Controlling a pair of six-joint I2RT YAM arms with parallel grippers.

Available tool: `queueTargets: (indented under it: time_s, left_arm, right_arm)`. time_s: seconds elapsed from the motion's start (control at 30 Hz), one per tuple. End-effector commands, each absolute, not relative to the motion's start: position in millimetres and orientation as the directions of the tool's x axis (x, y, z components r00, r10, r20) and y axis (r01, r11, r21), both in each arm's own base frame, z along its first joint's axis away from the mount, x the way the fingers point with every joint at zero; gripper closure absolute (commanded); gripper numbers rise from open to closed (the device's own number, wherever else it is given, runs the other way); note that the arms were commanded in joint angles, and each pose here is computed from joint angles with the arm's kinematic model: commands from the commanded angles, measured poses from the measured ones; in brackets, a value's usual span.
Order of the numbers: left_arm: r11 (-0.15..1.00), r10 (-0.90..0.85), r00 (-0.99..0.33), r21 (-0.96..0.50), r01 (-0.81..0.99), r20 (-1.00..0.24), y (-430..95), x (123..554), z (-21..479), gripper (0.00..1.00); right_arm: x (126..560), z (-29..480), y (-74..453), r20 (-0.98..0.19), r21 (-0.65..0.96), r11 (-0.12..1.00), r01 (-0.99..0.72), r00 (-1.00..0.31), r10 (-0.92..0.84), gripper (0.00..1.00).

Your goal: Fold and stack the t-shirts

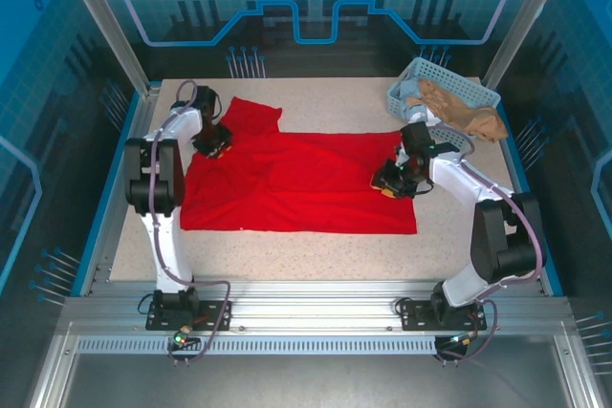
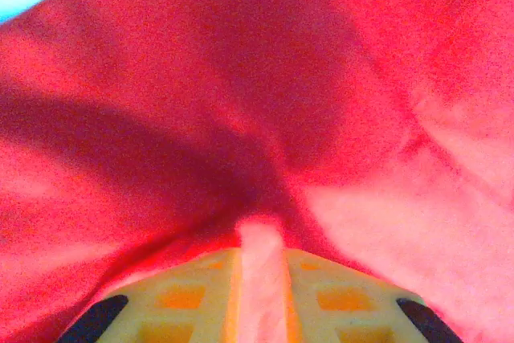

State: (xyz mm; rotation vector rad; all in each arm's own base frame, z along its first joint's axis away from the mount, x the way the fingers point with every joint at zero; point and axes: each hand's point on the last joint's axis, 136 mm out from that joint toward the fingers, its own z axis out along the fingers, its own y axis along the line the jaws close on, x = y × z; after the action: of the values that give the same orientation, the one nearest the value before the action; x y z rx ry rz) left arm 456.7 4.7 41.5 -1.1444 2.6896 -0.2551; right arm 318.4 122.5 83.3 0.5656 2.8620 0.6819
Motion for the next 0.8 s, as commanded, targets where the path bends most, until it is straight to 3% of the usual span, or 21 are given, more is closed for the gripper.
queueTargets:
  time_s: [0.0,0.17,0.3,0.43,0.53,0.77]
  left_arm:
    - [0.667,-0.744,-0.648,-0.226,-0.71,-0.161,7.1,410.7,85.8,0.79]
    - [0.567,-0.817,-0.577,-0.204,-0.798,-0.009,-10.8,334.5,64.0,0.82]
    - [0.481,-0.869,-0.492,-0.148,-0.864,0.047,-1.4,310.0,33.7,0.85]
    - [0.445,-0.895,-0.446,-0.034,-0.895,0.02,32.3,304.6,10.2,0.87]
    - [0.414,-0.905,-0.419,0.075,-0.907,-0.068,66.5,293.5,8.6,0.9]
    - [0.354,-0.934,-0.357,0.078,-0.932,-0.022,69.4,269.5,3.4,0.9]
  right_arm:
    - [314.8,79.9,113.7,-0.051,0.437,0.835,0.335,-0.917,0.395,0.65]
    - [312.1,62.5,114.8,0.003,0.398,0.841,0.365,-0.918,0.397,0.62]
    - [308.6,43.3,111.4,0.062,0.337,0.85,0.405,-0.91,0.409,0.61]
    - [299.0,21.4,93.5,0.113,0.193,0.885,0.424,-0.905,0.409,0.61]
    - [290.0,5.1,76.5,0.163,0.082,0.898,0.433,-0.894,0.416,0.61]
    - [290.3,0.4,73.1,0.198,0.031,0.913,0.407,-0.898,0.393,0.61]
